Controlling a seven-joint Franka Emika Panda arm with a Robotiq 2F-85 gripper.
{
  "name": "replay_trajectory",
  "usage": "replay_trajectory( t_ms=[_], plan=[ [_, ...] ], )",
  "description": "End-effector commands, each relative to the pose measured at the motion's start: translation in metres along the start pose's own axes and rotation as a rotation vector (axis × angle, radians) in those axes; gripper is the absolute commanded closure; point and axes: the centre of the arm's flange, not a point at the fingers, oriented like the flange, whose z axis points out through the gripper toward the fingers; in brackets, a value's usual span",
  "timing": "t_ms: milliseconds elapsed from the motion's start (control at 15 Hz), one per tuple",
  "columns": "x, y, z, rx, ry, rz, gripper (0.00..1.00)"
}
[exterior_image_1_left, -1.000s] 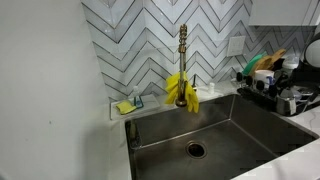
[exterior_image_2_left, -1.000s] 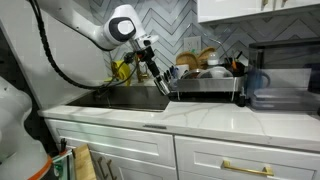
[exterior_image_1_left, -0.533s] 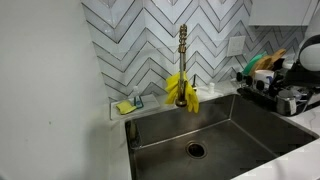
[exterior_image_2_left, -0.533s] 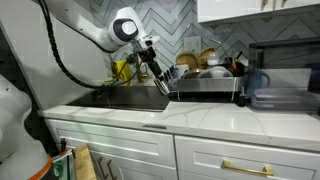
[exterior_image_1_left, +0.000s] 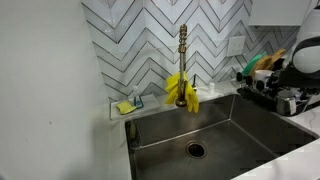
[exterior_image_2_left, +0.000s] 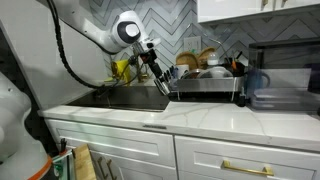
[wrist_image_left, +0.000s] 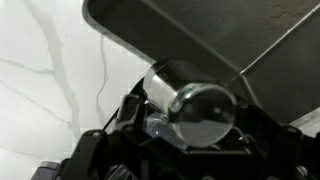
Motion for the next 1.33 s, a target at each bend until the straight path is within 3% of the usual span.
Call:
replay_trajectory(
  t_ms=[0, 200, 333, 1267],
  plan=[
    [0.002, -0.005, 0.005, -0.025, 0.004, 0.014, 0.09],
    [0.003, -0.003, 0.007, -0.034, 0.005, 0.021, 0.40],
    [0.003, -0.003, 0.007, -0.038, 0.007, 0.028, 0.55],
    [0.005, -0.006, -0.023, -0.029, 0.058, 0.098, 0.59]
  ],
)
